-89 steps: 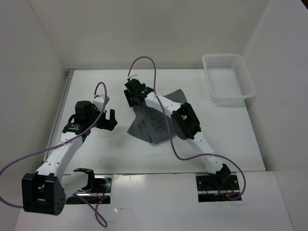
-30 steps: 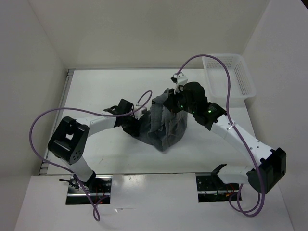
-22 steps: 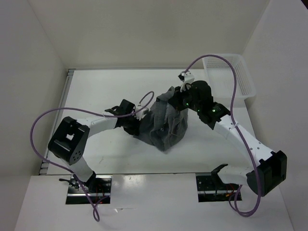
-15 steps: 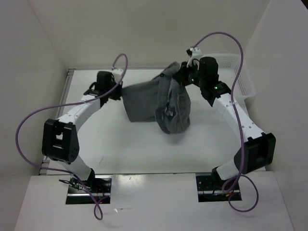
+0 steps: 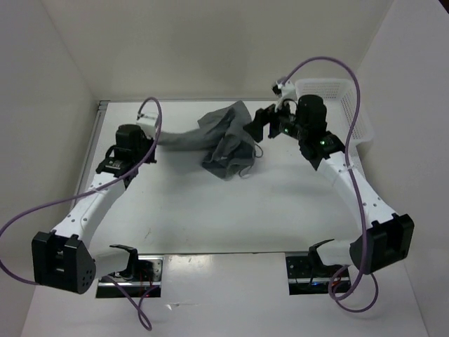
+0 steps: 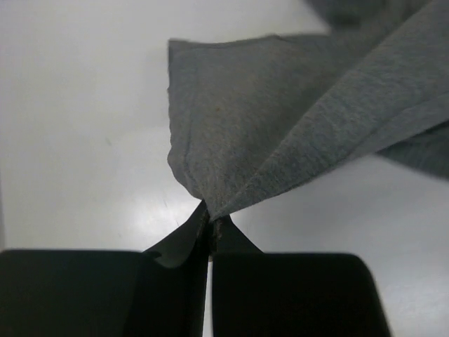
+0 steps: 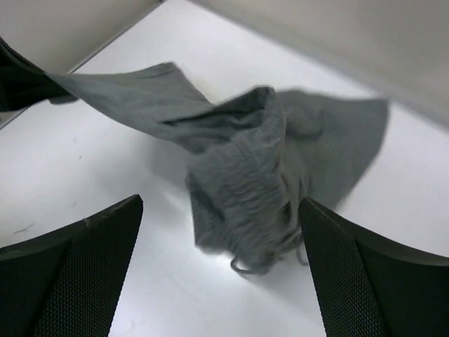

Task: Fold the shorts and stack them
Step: Flatten the shorts out

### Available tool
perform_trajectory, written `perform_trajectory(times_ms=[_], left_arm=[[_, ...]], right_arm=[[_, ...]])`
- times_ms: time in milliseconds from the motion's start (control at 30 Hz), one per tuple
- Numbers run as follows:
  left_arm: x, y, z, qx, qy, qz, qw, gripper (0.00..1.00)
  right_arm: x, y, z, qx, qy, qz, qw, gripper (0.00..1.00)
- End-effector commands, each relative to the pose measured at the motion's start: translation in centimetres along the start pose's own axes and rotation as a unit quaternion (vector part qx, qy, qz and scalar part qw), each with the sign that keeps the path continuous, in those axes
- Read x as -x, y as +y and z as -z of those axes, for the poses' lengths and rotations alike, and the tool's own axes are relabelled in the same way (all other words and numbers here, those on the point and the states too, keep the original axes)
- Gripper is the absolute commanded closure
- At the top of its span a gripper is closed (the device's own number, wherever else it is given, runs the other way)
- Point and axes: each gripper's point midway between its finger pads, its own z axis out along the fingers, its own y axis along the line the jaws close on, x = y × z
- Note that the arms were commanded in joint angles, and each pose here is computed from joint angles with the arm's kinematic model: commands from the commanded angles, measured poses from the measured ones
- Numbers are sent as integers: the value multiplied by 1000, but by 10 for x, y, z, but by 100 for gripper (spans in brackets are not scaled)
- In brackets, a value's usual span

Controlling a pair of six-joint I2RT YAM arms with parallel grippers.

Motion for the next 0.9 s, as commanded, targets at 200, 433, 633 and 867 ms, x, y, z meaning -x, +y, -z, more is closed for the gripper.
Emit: perform_trajectory(times_ms=[200, 433, 633, 867], left_arm=[[-107, -12, 13, -15, 120, -13, 993, 100], [-113, -12, 22, -15, 118, -13, 993, 100], [-112, -12, 25, -14, 112, -12, 994, 100], [-105, -11, 25, -13, 97, -11, 995, 100]], right_arm=[[-136, 47, 7, -41, 123, -175, 976, 10], [-146, 42, -31, -139, 112, -222, 959, 19], [-115, 39, -85, -138, 71, -250, 956, 25], [-140, 43, -136, -122, 103, -299, 941, 30]])
